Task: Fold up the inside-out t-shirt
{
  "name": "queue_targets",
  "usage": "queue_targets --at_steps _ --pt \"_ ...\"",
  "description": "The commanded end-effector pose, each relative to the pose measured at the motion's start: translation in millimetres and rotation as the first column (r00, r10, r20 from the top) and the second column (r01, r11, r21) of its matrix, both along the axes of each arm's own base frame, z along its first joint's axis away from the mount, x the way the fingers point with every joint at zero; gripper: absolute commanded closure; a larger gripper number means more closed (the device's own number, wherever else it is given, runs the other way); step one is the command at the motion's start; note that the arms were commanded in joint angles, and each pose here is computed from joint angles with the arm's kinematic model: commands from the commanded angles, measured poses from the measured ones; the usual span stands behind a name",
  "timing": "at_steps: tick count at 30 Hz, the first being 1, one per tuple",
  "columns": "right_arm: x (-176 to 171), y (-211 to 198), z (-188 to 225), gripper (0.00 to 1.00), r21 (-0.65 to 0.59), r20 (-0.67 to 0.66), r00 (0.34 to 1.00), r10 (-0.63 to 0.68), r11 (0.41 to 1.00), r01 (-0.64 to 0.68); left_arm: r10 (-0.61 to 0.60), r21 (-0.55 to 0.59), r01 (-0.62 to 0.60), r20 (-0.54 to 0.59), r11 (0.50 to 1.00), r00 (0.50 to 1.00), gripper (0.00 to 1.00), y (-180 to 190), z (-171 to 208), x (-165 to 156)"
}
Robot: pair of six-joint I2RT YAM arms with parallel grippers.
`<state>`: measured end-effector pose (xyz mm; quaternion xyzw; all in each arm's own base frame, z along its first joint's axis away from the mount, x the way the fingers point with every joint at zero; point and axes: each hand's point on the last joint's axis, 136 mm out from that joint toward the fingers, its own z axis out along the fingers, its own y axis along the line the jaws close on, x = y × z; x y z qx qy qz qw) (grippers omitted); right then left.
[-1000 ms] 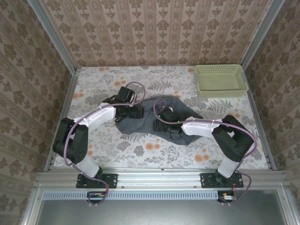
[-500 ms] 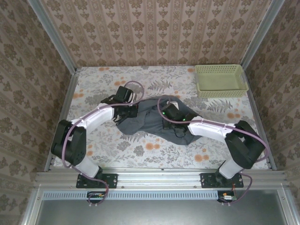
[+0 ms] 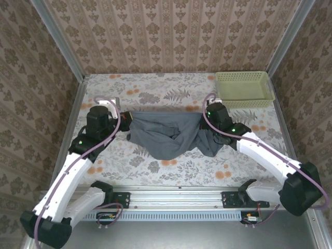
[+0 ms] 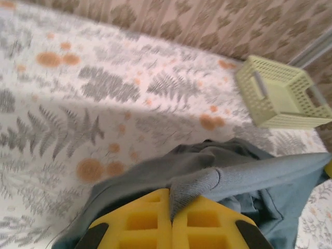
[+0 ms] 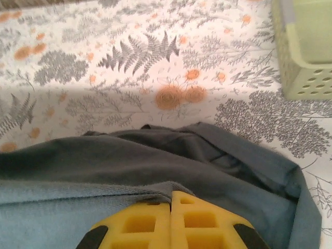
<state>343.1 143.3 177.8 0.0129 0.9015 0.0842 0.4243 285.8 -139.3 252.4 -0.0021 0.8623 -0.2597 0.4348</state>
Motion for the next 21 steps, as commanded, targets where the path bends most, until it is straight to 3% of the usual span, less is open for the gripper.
queue_targets --at_steps 1,4,7,10,14,17,21 --pt "4.1 -3.6 -46.4 0.88 -0.094 -0.144 0.99 0.013 0.995 -0.027 0.025 0.008 -0.024 -0.231 1.0 0.973 1.0 2.6 -70.2 10.4" --pt "11.8 -0.7 -67.4 0.57 -0.15 -0.222 0.975 -0.001 0.988 -0.033 0.021 0.06 -0.001 -0.345 0.998 0.938 1.0 -0.7 -103.3 15.6" --pt "9.5 12.5 -47.7 0.44 -0.234 -0.16 0.987 0.034 0.97 -0.071 0.031 0.089 0.005 -0.398 0.996 0.917 1.0 0.1 -120.6 17.5" --pt "-6.0 49.5 -14.2 0.44 -0.286 -0.057 0.985 0.163 0.943 -0.172 0.041 0.096 -0.004 -0.388 0.995 0.921 1.0 2.5 -123.3 17.5" --pt "-38.6 110.2 4.7 0.47 -0.193 -0.001 0.922 0.387 0.904 -0.38 0.061 0.107 -0.021 -0.377 0.994 0.924 1.0 7.2 -122.9 17.2" --pt "-58.2 154.9 -14.9 0.51 -0.075 -0.071 0.847 0.527 0.844 -0.531 0.07 0.108 -0.032 -0.37 0.994 0.926 1.0 10.1 -122.3 17.6" --pt "-66.7 189.0 -49.7 0.58 0.003 -0.187 0.793 0.58 0.808 -0.59 0.077 0.107 -0.04 -0.371 0.993 0.925 1.0 11.9 -123.6 17.4"
